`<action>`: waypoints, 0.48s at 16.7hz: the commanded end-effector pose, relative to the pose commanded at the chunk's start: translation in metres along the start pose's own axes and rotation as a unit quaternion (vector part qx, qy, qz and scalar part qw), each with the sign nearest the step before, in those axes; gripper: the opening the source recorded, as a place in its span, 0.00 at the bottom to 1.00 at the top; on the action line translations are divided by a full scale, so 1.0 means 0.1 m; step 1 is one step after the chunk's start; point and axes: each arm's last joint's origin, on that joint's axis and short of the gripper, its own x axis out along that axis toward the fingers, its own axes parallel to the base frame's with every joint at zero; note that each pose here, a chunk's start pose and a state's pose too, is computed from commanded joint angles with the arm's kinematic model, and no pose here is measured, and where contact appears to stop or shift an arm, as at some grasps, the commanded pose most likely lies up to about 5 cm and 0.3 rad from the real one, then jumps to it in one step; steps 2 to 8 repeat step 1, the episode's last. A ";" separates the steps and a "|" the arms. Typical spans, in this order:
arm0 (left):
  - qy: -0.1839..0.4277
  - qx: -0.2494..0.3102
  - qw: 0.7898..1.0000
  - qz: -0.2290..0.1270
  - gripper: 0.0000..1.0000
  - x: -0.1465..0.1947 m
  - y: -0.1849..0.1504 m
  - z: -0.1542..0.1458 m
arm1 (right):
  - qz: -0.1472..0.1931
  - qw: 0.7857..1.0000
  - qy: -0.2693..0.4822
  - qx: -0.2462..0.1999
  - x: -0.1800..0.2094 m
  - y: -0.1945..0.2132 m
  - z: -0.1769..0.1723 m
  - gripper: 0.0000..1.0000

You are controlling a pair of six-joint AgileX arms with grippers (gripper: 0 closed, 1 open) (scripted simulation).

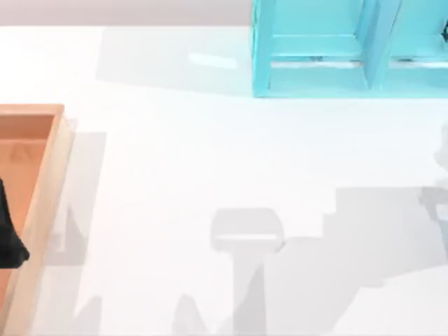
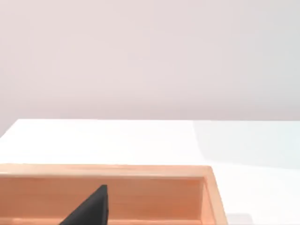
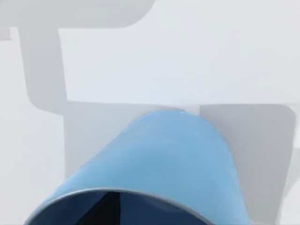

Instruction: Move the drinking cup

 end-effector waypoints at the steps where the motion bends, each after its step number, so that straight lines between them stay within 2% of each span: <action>1: 0.000 0.000 1.000 0.000 1.00 0.00 0.00 0.00 | 0.000 1.000 0.000 0.000 0.00 0.00 0.00 1.00; 8: 0.000 0.000 1.000 0.000 1.00 0.00 0.00 0.00 | 0.000 1.000 0.000 0.000 0.00 0.00 0.00 1.00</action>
